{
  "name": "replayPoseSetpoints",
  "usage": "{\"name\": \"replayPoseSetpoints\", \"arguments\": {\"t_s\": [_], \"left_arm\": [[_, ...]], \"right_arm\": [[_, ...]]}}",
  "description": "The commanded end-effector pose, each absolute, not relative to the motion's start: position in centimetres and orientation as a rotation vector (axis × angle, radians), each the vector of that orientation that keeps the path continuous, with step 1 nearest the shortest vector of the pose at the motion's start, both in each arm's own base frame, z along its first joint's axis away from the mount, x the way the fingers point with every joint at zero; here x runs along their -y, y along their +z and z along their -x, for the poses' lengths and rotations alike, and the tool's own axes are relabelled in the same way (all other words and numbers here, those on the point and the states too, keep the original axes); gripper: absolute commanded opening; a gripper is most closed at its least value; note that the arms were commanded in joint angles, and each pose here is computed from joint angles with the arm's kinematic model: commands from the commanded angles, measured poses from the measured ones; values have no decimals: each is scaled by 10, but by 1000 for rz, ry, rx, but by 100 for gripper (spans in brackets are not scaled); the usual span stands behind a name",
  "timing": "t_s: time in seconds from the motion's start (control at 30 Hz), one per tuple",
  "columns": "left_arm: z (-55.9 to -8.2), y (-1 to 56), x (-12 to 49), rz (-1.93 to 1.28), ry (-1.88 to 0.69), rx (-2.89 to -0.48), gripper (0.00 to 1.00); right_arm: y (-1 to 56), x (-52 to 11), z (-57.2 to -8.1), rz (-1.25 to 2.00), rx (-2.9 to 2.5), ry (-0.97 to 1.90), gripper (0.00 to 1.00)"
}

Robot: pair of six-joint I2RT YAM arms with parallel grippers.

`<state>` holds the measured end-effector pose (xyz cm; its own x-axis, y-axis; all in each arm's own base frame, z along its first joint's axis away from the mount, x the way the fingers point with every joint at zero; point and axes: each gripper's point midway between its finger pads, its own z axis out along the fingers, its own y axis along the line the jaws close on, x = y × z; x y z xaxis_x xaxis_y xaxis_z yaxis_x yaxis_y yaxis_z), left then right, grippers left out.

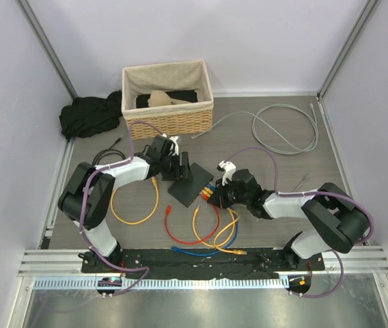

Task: Insert the plug into the switch port
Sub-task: Insert the connector into the switch port.

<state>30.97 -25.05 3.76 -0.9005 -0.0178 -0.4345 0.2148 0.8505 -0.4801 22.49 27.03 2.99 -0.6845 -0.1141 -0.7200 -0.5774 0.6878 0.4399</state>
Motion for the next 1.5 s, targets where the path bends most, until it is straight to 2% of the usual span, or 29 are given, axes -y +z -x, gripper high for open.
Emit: {"name": "replayPoseSetpoints", "arguments": {"t_s": [0.0, 0.47, 0.73, 1.23, 1.47], "left_arm": [[-310, 40, 265, -207, -804, -2577, 68], [-303, 35, 274, -219, -858, -2607, 68], [-286, 38, 286, -322, -975, -2618, 64], [-233, 24, 294, -412, -1017, -2721, 62], [-210, 21, 298, -457, -1050, -2754, 61]], "right_arm": [[59, -283, -237, 519, -2096, 944, 1], [56, -290, -238, 531, -2090, 985, 1], [54, -284, -249, 483, -2079, 947, 1], [91, -298, -285, 425, -1990, 930, 1], [127, -317, -304, 435, -1909, 969, 1]]}}
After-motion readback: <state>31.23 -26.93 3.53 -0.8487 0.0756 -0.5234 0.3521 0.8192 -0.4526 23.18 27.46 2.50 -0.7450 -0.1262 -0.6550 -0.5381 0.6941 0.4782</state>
